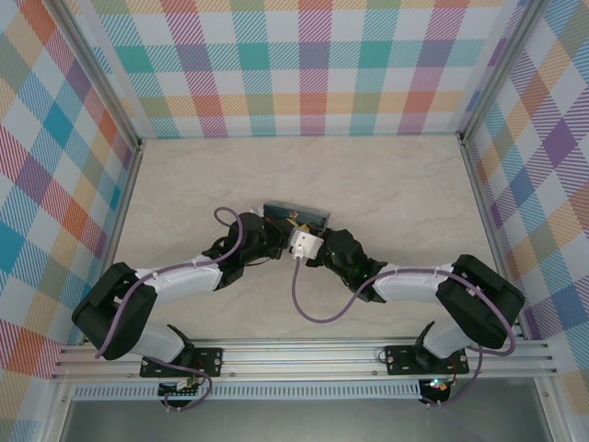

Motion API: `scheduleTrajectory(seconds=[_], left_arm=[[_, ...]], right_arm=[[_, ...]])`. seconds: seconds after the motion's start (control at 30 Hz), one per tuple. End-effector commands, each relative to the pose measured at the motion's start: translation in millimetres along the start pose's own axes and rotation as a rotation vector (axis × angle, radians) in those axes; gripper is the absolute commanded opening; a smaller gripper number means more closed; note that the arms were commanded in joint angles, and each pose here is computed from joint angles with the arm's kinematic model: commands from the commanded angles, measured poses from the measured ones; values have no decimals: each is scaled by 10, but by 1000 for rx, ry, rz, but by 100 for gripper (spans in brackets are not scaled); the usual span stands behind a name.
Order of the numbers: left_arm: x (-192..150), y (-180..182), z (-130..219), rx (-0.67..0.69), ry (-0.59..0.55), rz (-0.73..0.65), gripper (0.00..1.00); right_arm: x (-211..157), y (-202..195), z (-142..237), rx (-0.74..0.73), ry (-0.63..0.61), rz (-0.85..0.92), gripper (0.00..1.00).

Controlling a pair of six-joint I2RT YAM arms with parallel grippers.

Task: Unlock a padlock with a key

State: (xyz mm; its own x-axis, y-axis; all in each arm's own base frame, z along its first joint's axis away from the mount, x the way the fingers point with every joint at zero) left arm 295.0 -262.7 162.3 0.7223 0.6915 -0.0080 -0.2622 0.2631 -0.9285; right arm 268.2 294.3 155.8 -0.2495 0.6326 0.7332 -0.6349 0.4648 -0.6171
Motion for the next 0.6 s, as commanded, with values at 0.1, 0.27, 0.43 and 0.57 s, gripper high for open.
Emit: scheduleTrajectory(seconds=[0.1,0.27,0.43,0.57], left_arm=[[-22,-146,51,-63,9,-4,0],[-23,-150,54,-64,9,-4,0],[-27,-162,55,-67,12,-6,0],[-34,-168,59,-69,17,-7,0]], right_arm=[[18,-21,-23,-27,-1,-3,18],[-23,-20,-41,-37,12,1,16],[-15,-36,-71,-46,16,-11,4],[-15,-54,-93,-51,28,-47,0]])
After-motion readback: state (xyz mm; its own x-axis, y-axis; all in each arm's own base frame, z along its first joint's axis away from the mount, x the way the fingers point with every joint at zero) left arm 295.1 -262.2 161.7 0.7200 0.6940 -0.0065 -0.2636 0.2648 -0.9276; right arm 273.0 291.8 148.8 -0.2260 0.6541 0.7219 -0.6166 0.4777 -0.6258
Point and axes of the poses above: each hand's point on the last joint's axis, 136 mm out from that joint toward the fingers, its own z axis back along the fingers, its own y axis along the line the jaws close on, x = y × z, the point moved 3 cm from there along z, back along the fingers, and after that the axes turned 2 degrees about -z, right-handed, at the moved point
